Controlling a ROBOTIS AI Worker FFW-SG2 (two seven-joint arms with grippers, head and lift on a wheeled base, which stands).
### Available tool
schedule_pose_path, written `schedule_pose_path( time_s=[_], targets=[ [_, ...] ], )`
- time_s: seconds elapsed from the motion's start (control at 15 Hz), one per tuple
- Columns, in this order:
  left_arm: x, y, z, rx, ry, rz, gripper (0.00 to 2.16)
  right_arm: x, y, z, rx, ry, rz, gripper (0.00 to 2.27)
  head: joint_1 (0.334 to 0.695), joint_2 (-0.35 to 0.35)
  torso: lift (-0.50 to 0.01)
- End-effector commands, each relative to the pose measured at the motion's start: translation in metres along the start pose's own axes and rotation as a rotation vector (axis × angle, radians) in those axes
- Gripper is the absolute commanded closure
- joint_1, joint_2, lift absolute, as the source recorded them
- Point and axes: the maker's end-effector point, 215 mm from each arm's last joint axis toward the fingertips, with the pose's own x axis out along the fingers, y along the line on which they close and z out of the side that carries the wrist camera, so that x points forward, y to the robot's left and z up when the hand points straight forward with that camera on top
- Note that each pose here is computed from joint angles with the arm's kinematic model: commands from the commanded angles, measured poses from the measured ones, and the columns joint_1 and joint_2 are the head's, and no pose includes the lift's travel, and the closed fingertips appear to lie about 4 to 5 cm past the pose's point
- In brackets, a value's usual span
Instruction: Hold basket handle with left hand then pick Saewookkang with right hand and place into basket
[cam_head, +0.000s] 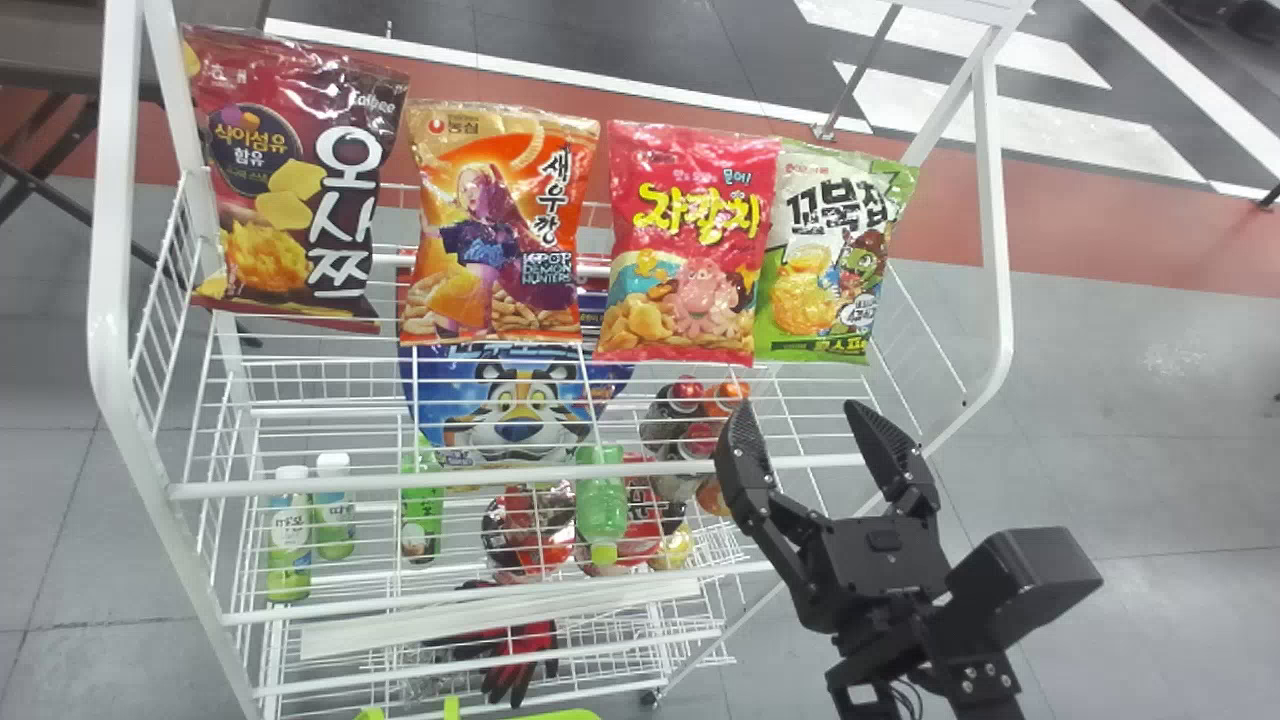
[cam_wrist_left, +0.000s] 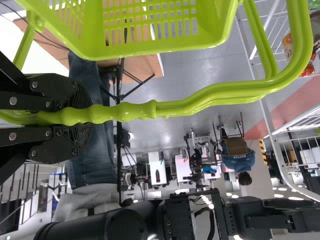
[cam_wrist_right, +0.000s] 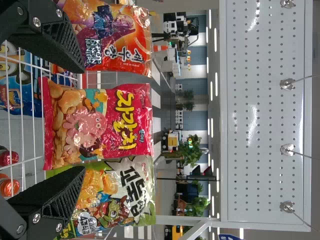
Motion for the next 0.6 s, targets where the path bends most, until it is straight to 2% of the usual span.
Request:
schedule_pose_path(
  time_s=[0.0,0.53],
  targets=[
    [0.0000,0.0014,0.0028,0.009,-0.009,0.003,1.70,-0.0002,0.0029,-0.0007,0.002,0.002,0.004,0.13,0.695,-0.350,-0.019],
    [0.0003,0.0000,0.0051,0.012,-0.017,-0.012,1.70,0.0045,0.0036,-0.0039,0.004,0.001,0.005,0.13,0.695,-0.350,-0.019]
  ],
)
